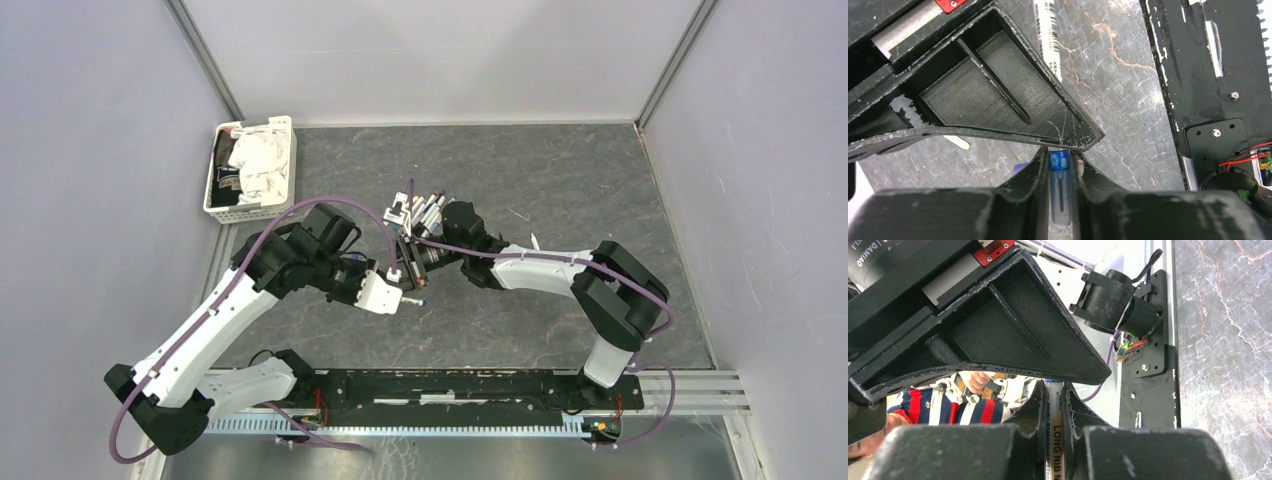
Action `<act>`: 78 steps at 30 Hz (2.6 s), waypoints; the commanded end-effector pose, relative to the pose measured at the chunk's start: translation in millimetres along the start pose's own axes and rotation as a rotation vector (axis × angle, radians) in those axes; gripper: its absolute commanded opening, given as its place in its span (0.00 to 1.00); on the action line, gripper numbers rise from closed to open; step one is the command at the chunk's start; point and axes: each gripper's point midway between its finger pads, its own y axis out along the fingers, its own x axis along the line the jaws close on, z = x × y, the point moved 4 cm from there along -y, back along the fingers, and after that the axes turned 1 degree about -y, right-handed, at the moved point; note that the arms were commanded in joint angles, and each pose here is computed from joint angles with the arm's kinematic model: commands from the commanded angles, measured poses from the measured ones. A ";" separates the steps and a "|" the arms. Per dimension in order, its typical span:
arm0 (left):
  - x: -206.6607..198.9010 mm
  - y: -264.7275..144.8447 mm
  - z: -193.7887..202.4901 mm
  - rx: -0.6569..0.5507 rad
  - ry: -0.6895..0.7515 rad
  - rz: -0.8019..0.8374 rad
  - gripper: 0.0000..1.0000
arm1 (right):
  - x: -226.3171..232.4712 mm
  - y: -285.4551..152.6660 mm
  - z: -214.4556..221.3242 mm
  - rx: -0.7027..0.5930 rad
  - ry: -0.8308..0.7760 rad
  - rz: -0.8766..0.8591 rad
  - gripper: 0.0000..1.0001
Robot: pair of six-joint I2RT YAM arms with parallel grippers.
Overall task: Open the pen caps
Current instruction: Open the pen cap from the pen.
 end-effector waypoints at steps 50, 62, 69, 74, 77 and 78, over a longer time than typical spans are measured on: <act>-7.0 3.5 8.4 0.065 -0.082 0.061 0.42 | 9.5 9.9 3.3 0.110 -0.167 0.024 0.00; -12.8 4.8 26.3 0.158 0.007 0.092 0.03 | 5.5 11.4 2.5 0.123 -0.155 0.027 0.00; -14.5 -5.3 37.6 0.242 0.096 0.087 0.02 | -7.7 10.8 2.7 0.129 -0.108 0.055 0.00; -8.1 -15.5 45.0 0.333 0.079 0.086 0.02 | -33.4 -2.1 25.0 0.183 -0.066 0.147 0.00; -1.2 -63.9 85.1 0.518 0.078 0.015 0.02 | -43.6 -42.4 99.0 0.266 0.009 0.260 0.00; 1.8 -90.6 108.2 0.569 0.070 -0.031 0.02 | -41.6 -55.7 122.6 0.258 0.032 0.270 0.00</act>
